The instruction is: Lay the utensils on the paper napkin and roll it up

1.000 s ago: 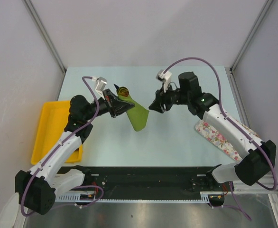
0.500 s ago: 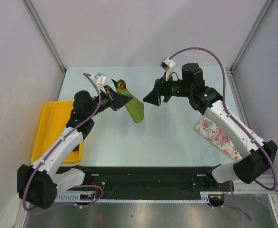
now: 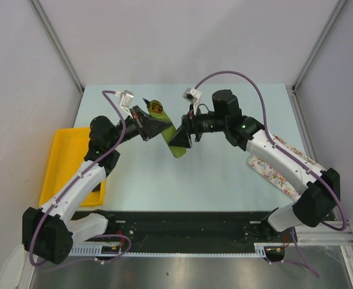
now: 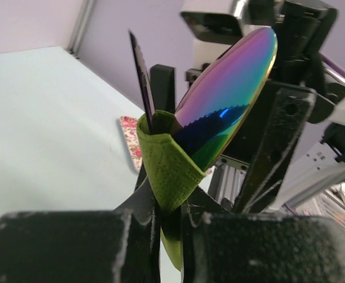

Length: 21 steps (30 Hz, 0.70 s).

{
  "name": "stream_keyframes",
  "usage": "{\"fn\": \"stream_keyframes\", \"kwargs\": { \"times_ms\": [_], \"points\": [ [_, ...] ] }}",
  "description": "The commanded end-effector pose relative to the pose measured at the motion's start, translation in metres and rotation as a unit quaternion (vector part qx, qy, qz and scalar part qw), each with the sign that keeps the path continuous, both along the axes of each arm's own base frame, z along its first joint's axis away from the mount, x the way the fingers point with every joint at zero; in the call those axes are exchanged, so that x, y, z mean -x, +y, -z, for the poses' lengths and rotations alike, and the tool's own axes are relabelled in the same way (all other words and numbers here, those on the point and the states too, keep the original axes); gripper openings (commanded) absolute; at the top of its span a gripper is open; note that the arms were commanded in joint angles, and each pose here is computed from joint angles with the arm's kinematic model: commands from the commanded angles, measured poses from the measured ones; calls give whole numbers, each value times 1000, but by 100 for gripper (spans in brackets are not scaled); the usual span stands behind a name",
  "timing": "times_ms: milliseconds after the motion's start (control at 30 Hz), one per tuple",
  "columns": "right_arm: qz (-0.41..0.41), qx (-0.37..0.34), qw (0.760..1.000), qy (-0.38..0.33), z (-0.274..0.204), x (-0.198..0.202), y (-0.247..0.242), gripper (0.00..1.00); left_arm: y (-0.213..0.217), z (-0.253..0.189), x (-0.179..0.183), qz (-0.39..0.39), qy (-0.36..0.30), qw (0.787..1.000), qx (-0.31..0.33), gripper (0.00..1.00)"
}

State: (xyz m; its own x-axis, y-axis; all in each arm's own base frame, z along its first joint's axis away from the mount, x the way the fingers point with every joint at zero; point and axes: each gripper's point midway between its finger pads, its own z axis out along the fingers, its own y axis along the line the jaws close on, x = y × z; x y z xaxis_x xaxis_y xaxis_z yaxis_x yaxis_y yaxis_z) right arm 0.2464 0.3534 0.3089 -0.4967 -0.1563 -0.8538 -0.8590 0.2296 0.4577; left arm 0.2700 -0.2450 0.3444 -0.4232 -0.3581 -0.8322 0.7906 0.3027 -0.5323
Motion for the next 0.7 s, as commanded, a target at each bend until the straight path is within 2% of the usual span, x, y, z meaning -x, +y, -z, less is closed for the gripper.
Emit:
{"fn": "stream_keyframes", "kwargs": {
  "times_ms": [0,100,200,300,667],
  "points": [
    [-33,-34,998,-33,-21,12,5,79,-2,-51,26,54,-87,994,34,0],
    [-48,-42,998,-27,-24,20,5,71,-2,-54,32,69,-94,992,36,0],
    [-74,-52,996,-20,-28,32,5,59,-3,-55,35,77,-95,992,39,0],
    [-89,-58,994,-14,-29,42,4,54,-2,-58,35,77,-99,991,43,0],
    [-116,-79,990,-3,-36,53,7,45,-2,-63,27,65,-96,992,50,0]
  ]
}}
